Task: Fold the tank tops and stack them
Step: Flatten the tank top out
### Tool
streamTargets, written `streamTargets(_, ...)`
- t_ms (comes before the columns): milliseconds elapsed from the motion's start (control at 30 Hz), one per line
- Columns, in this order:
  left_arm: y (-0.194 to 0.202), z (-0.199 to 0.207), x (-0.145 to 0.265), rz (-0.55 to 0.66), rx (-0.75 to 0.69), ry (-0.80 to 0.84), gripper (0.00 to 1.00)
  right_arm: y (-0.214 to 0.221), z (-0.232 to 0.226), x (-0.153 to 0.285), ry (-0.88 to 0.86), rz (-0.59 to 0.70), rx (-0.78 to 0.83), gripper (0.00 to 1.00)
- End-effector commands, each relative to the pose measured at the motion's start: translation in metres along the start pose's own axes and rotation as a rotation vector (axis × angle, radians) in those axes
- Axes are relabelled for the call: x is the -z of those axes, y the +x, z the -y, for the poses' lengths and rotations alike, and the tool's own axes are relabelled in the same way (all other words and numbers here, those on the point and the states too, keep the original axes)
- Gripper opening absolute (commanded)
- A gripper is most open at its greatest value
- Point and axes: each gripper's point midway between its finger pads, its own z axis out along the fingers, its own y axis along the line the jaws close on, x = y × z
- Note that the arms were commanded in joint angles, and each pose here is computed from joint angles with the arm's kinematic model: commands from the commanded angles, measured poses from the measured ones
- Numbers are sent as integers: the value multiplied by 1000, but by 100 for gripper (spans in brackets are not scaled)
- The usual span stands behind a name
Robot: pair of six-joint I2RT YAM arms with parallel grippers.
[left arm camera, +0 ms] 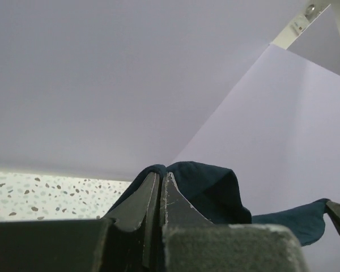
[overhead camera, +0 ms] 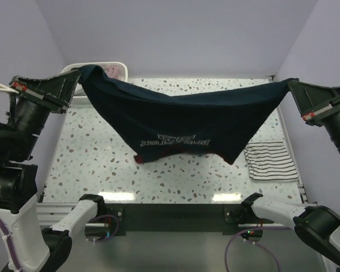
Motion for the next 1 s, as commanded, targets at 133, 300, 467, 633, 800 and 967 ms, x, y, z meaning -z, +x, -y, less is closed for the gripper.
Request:
streamTargets(133,12,-41,-79,-13,65,-57,0,20,20,-74,151,26,132,0)
streamTargets(300,50,-94,-153,-52,115,-79,0,57,28,-163,227,-1,266,0)
streamTargets(467,63,-124,-247,-48,107,4,0,81,40,-267,161,-23,271,0)
streamTargets(633,31,-100,-316,4,110,218,0,36,36,-323,-37,115,96,0)
streamTargets(800,-47,-47,-279,248,10,480,0,-33,4,-285,-112,340,154,0)
streamTargets(967,-58,-56,-261,250,-72,464,0,-65,2,-248,-96,418,206,0)
